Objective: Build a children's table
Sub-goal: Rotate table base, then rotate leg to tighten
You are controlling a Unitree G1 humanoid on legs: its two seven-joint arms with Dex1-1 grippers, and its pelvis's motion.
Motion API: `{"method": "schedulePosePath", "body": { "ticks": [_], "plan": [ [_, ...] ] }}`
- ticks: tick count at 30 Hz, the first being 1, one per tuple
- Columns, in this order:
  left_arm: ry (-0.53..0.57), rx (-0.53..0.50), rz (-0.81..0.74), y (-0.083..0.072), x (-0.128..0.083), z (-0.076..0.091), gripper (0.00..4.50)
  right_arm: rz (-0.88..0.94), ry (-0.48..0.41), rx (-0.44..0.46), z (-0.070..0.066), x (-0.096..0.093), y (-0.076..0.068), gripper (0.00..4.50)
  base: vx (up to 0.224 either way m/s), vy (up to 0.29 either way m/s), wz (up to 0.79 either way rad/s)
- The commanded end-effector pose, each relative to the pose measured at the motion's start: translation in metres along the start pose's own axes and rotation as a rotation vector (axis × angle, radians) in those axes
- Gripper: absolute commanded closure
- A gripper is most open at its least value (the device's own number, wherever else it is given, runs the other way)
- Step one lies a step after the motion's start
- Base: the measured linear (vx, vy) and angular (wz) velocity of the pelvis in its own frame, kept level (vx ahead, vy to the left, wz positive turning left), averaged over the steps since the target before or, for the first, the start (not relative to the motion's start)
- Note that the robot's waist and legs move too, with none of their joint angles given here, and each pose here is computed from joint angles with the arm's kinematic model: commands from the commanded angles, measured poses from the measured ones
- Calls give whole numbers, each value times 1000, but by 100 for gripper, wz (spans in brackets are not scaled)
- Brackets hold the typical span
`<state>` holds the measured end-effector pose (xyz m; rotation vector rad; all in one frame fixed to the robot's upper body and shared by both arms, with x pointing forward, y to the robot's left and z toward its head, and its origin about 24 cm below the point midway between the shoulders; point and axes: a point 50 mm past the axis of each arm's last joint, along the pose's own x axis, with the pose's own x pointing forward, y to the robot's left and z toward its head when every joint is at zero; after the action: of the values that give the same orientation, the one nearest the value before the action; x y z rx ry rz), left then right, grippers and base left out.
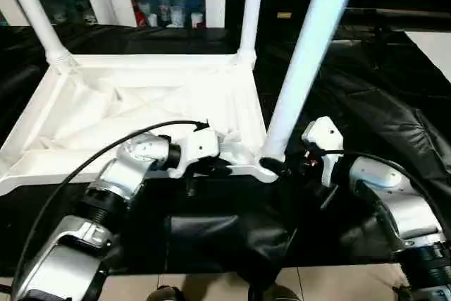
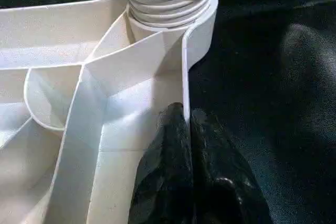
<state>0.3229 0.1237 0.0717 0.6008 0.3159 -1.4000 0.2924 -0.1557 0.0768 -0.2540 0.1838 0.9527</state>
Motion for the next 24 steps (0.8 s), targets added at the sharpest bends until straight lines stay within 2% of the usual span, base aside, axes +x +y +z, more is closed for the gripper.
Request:
{"method": "schedulePosePath", "body": {
  "ticks": [1,12,14,16,18,24],
  "plan": [
    [49,-45,-104,-16,11,-15,448,1,25,-33,-4,3,-2,45,0,0,0],
    [55,-54,-111,-10,7,-10,448,9,8,-41,-6,11,-8,45,0,0,0],
    [58,-54,-115,-9,7,-10,450,24,22,-55,-9,10,-8,74,0,0,0],
    [61,-54,-117,-9,6,-10,450,23,21,-47,-10,10,-8,81,0,0,0],
    [64,-55,-118,-9,6,-10,450,19,13,-33,-10,10,-9,114,0,0,0],
    [81,-60,-130,-9,5,-12,450,29,10,-29,-12,11,-8,155,0,0,0]
  ]
}}
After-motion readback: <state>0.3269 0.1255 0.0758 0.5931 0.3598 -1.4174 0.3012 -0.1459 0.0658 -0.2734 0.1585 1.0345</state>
